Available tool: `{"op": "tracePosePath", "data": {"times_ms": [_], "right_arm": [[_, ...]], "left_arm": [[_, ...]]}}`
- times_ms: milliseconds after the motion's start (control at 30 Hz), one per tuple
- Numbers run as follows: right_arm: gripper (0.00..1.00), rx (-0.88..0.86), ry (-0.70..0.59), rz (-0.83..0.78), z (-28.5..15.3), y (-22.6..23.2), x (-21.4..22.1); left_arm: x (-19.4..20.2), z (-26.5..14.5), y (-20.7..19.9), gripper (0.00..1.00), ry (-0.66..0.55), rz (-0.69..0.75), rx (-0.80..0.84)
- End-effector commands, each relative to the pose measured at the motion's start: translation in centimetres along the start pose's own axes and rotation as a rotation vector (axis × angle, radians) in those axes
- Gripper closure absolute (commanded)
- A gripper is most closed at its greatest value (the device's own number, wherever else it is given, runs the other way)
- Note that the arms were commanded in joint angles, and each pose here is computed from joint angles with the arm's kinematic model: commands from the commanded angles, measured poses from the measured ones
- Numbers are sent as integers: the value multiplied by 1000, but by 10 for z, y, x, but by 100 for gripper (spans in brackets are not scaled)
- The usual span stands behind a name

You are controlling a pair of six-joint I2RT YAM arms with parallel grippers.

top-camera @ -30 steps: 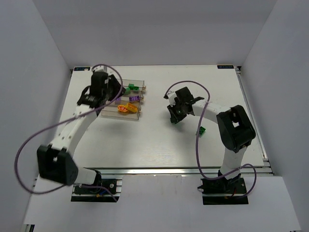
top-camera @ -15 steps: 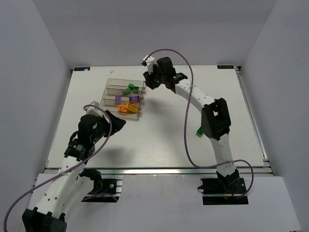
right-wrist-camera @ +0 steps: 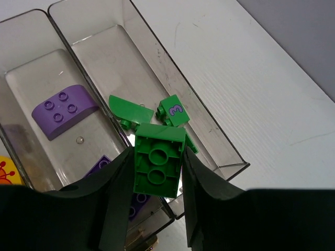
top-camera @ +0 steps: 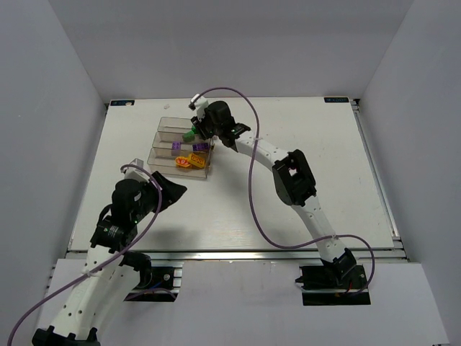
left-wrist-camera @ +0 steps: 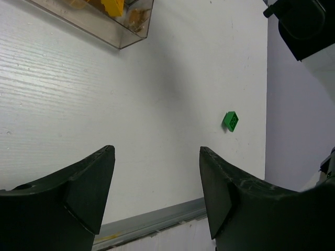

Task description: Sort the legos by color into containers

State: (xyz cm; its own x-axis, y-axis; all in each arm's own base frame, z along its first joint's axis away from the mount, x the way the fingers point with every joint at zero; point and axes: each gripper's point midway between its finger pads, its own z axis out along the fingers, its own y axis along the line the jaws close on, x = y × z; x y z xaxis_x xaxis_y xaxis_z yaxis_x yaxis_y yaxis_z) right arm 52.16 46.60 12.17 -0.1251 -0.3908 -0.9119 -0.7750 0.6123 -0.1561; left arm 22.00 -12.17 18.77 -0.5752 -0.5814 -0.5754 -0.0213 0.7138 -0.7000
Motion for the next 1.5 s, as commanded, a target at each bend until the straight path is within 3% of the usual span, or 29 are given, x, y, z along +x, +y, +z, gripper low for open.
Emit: {"op": "tracePosePath", "data": {"times_ms": [0, 167, 300, 433, 533, 567, 600, 633, 700, 767, 833, 867, 933, 1067, 1233, 1467], "right_arm": [[64, 91, -168, -17, -7, -26, -61], [41, 68, -154, 9, -21, -25, -52], [40, 65, -167, 83, -62, -35, -73], [41, -2, -78, 119, -104, -43, -52], [70, -158, -10, 84, -153, -38, -32], [89, -304, 4, 74, -172, -16, -21], [97, -325, 21, 94, -203, -30, 0], [98, -385, 11, 22, -218, -25, 11], [77, -576, 52, 9, -267, -3, 44], [39, -720, 149, -118, -312, 10, 91], [32, -814, 187, -202, -344, 15, 125], [19, -857, 149, -369, -355, 15, 133], [17, -880, 168, -405, -373, 21, 158], [13, -853, 181, -642, -378, 9, 182], [13, -800, 214, -918, -358, -17, 212], [16, -843, 306, -1056, -351, -41, 236]], "left_arm": [[6, 1, -9, 25, 43, -5, 41], [12, 15, -23, 30, 87, -18, 133], [20, 32, -37, 58, 159, -23, 219], [29, 51, -45, 69, 238, -17, 270], [31, 55, -54, 71, 267, 15, 318], [32, 58, -53, 71, 277, 16, 315], [33, 59, -53, 71, 276, 20, 320], [36, 59, -54, 71, 284, 22, 327], [42, 60, -47, 67, 293, 10, 310], [41, 59, -51, 59, 276, 15, 333], [44, 59, -45, 53, 272, 6, 317], [45, 58, -43, 49, 271, 7, 314], [48, 57, -39, 48, 270, 4, 301], [52, 51, -33, 47, 273, -4, 280], [52, 38, -27, 47, 243, -11, 256], [60, 26, -15, 46, 235, -34, 223]]}}
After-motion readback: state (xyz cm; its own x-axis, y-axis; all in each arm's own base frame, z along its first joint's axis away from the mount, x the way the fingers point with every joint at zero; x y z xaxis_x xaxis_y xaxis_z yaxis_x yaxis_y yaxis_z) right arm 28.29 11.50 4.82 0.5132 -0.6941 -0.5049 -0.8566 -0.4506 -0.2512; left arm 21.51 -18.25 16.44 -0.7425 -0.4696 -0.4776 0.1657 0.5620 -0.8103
